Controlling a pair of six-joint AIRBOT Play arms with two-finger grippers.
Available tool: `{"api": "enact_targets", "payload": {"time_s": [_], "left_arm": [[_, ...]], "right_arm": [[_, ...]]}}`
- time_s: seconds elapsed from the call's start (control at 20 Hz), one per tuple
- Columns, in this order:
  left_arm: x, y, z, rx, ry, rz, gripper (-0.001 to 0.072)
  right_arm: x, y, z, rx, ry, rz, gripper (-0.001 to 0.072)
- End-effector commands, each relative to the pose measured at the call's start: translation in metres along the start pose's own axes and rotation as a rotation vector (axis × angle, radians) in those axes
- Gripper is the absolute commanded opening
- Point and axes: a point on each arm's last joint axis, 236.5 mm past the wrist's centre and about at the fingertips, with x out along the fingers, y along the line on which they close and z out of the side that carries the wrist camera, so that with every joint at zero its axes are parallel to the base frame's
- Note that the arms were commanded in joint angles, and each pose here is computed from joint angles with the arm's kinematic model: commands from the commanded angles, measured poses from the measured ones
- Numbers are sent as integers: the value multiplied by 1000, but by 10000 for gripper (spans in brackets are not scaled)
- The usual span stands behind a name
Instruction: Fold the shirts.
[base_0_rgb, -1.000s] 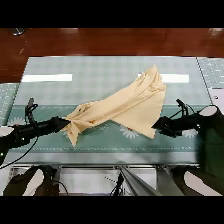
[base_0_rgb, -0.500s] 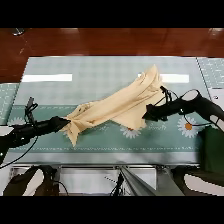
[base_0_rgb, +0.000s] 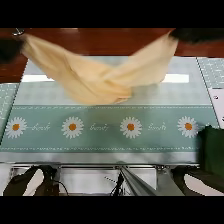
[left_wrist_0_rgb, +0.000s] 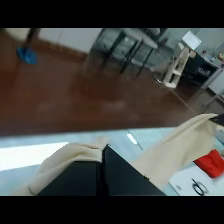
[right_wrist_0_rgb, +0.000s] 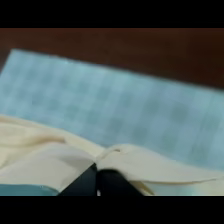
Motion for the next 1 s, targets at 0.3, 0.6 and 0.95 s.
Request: {"api": "enact_targets", "payload": {"time_s": [0.3,0.6,0.95], "left_arm": [[-169,-141,165,640,-364,555,23],[-210,-175,131,670,-336,556,23],[-129,-27,22,393,89,583,22]], "right_arm": [[-311,119,24,-317,-611,-217,18],[-318,113,-32,-256,-472,-250,19],[-186,33,-95,-84,-36,-268,18]]}}
